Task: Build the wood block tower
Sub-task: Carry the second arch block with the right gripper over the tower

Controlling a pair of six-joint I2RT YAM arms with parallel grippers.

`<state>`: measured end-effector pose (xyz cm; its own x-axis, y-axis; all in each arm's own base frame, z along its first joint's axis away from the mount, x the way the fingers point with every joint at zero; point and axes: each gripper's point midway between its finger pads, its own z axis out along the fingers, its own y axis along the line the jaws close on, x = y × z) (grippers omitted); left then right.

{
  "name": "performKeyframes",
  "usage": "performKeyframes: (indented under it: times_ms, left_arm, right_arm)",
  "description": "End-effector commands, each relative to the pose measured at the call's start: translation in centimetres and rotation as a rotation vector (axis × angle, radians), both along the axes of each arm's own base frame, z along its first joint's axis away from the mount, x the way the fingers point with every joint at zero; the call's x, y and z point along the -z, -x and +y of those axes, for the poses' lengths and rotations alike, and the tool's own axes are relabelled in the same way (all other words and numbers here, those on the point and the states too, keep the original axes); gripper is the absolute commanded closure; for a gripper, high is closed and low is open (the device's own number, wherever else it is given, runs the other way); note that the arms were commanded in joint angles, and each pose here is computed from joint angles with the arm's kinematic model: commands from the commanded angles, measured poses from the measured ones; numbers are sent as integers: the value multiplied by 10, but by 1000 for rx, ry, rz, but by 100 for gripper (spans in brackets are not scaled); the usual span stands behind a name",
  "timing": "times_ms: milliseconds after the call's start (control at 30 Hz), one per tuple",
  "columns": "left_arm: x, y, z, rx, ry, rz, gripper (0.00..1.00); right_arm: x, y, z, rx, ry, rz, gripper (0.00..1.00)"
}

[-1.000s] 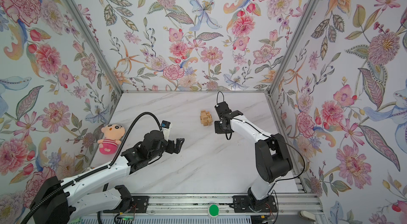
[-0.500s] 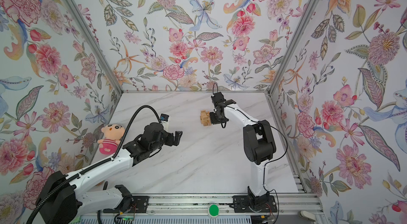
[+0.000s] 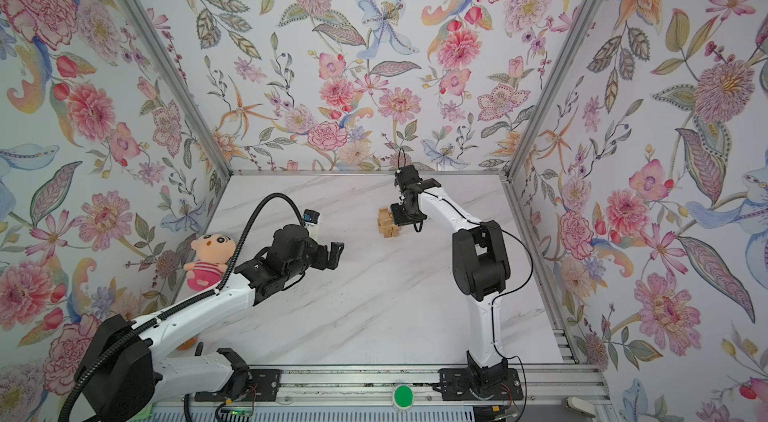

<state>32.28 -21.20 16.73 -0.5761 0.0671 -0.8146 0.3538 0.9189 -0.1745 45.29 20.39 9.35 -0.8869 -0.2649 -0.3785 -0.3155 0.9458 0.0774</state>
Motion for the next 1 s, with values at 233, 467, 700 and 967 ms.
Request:
performKeyframes:
  times_ms: [233,467,700,967]
  left_arm:
    - [-10,-7,2,4,14,-19,1]
    - [-8,-9,3,-1,15,-15,1]
    - [-9,-10,4,-3,20,-18,1]
    - [-10,-10,4,0,20,-19,1]
  right_arm:
    - [0,-7,6,-25,-2,26,69]
    - [2,-10,9,-31,-1,33,69]
    - [0,-11,11,-34,-2,31,69]
    - [1,-13,13,-36,-3,37,69]
